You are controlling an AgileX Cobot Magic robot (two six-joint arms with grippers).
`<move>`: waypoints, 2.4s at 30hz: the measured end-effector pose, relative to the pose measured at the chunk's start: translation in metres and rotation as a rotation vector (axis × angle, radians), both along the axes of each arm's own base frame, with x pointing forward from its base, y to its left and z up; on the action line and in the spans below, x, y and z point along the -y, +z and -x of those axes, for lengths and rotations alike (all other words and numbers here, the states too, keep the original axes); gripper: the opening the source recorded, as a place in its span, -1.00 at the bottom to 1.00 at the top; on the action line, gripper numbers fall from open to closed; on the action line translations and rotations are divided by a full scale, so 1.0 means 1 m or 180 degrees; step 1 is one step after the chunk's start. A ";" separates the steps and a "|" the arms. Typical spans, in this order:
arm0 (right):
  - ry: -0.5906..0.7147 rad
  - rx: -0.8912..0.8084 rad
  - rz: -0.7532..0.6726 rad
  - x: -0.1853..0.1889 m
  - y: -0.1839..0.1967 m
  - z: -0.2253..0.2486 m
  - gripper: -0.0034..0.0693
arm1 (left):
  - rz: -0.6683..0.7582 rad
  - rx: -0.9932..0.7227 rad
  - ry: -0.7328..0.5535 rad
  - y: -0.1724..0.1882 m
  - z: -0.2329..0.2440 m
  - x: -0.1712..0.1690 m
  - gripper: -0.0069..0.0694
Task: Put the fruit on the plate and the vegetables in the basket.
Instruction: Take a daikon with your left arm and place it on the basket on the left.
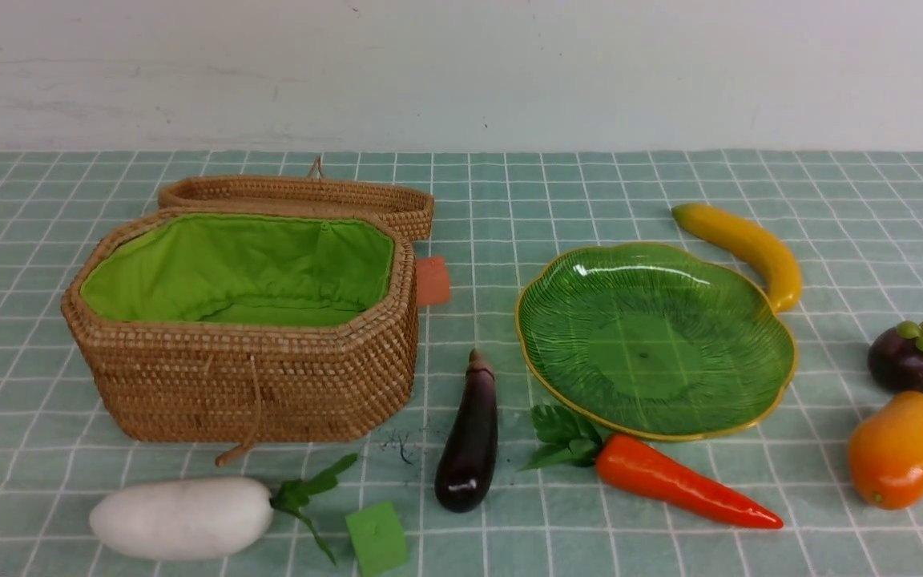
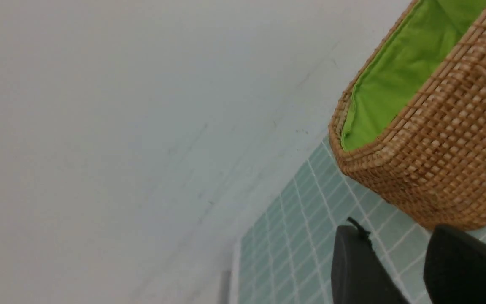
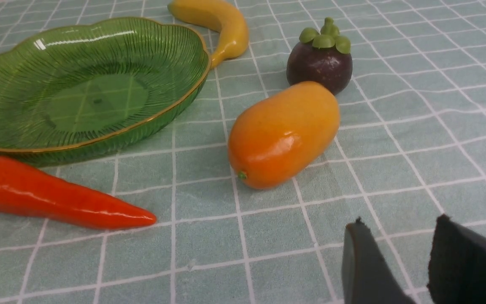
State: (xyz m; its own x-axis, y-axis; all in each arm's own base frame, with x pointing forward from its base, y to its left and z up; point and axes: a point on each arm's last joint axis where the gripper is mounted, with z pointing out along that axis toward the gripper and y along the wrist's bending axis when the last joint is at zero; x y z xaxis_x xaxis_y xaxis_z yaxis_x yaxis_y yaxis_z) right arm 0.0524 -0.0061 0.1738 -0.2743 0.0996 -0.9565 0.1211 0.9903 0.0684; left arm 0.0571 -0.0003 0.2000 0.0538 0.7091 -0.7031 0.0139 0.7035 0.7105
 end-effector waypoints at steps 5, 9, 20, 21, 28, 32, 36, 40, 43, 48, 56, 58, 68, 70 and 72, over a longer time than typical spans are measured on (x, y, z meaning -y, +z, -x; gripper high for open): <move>0.0000 0.0000 0.0000 0.000 0.000 0.000 -0.25 | 0.1525 -0.0111 -0.0044 -0.001 0.000 0.000 -0.19; 0.0000 0.0000 0.0000 0.000 0.000 0.000 -0.25 | 0.2585 -0.0175 -0.0054 -0.001 0.000 0.000 -0.19; 0.0000 0.0000 0.0000 0.000 0.000 0.000 -0.25 | 0.4818 -0.0295 -0.0256 0.001 0.000 0.003 -0.19; 0.0000 0.0000 0.0000 0.000 0.000 0.000 -0.25 | 0.5034 -0.0315 -0.0298 0.002 0.000 0.004 -0.19; 0.0000 0.0000 0.0000 0.000 0.000 0.000 -0.25 | 0.5293 -0.0317 -0.0216 0.000 0.000 0.002 -0.25; -0.0008 -0.0008 0.0099 0.001 0.000 0.000 -0.25 | 0.5267 -0.0333 -0.0647 0.013 0.003 0.010 -0.63; -0.0029 -0.0004 0.0441 0.005 0.001 0.000 -0.25 | 0.5070 -0.0264 -0.0940 0.046 0.004 0.014 -0.85; -0.0034 0.0230 0.0703 0.006 0.008 -0.002 -0.25 | 0.4538 -0.0446 -0.0839 0.072 -0.014 0.020 -0.85; -0.0045 0.0537 0.0347 0.003 0.015 -0.003 -0.25 | 0.4187 -0.0758 -0.0733 0.075 -0.032 0.026 -0.85; -0.0052 0.0930 -0.0272 0.000 0.024 -0.004 -0.25 | 0.3923 -0.1293 -0.0674 0.064 -0.046 0.036 -0.85; 0.0019 0.1338 -0.0835 -0.003 0.035 -0.004 -0.26 | 0.3990 -0.1766 -0.0891 0.058 -0.042 0.050 -0.85; -0.0002 0.1397 -0.1215 -0.003 0.036 -0.003 -0.27 | 0.4029 -0.1932 -0.0952 0.060 -0.044 0.054 -0.85; 0.0348 0.0055 -0.1405 -0.014 0.100 -0.020 -0.87 | 0.3727 -0.2298 -0.1189 0.091 -0.080 0.075 -0.85; 0.0532 -0.0295 -0.1251 -0.020 0.108 -0.022 -0.88 | 0.3657 -0.2285 -0.1202 0.094 -0.085 0.077 -0.85; 0.0756 -0.0791 -0.0972 -0.028 0.120 -0.023 -0.88 | 0.3589 -0.2274 -0.1212 0.096 -0.089 0.078 -0.85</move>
